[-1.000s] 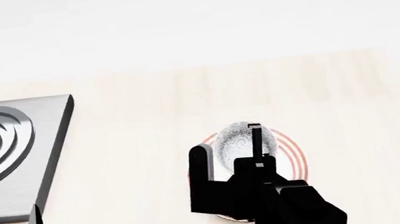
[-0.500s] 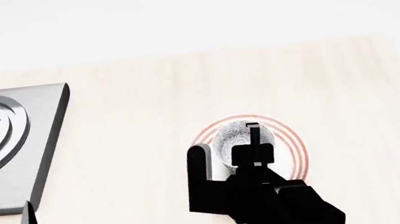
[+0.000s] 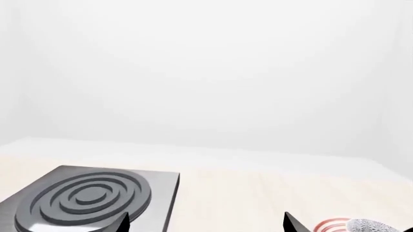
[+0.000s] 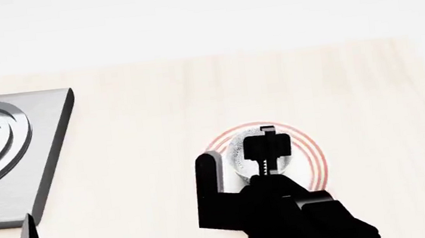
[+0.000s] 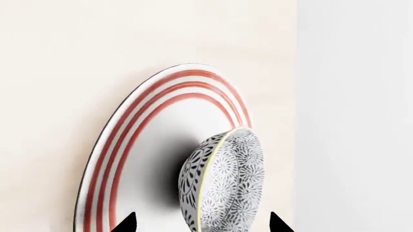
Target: Pick the akita bowl between the plate and the ramekin and place it on the plate.
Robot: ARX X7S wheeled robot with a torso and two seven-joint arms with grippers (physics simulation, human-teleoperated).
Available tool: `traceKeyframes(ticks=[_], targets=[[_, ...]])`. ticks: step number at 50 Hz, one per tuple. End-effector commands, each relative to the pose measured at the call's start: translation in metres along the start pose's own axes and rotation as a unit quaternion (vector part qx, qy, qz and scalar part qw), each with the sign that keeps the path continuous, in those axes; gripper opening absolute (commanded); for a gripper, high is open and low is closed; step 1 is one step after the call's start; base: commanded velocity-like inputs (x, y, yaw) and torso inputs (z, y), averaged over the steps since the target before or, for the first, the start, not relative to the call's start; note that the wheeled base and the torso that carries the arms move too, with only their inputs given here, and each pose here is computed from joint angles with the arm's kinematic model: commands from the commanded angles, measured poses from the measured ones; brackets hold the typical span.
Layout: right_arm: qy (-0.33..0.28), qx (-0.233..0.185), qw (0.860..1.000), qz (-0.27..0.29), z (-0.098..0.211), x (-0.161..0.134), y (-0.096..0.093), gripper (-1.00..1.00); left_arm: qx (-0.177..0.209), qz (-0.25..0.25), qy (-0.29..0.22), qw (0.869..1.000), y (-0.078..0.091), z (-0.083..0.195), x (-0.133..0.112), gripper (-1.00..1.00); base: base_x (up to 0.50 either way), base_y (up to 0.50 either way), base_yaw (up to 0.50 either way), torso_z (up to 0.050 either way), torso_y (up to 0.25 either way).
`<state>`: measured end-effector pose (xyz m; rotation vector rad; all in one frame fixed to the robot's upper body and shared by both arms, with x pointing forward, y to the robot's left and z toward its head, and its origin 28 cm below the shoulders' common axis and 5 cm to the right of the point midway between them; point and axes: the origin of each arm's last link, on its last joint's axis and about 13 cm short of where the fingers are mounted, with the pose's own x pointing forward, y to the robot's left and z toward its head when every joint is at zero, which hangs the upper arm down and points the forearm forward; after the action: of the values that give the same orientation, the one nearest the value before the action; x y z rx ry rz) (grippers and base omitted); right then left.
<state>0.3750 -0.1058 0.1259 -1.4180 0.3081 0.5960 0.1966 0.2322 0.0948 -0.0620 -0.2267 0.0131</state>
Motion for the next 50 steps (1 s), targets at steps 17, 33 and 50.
traceKeyframes(ticks=[17,33,50], targets=[[-0.131,0.056,0.975,-0.17,0.014,-0.123,-0.014,1.0,0.022,0.005,-0.025,0.999,0.0,0.007,0.0,1.0,0.0,0.0,0.0,0.0,0.0],[-0.302,0.297,0.803,-0.419,0.007,-0.198,0.047,1.0,0.031,0.044,-0.065,0.996,0.002,0.011,0.006,1.0,0.0,0.0,0.0,0.0,0.0],[-0.358,0.407,0.629,-0.558,0.005,-0.227,0.076,1.0,0.002,0.095,-0.158,0.983,0.012,0.029,-0.002,1.0,0.0,0.0,0.0,0.0,0.0]])
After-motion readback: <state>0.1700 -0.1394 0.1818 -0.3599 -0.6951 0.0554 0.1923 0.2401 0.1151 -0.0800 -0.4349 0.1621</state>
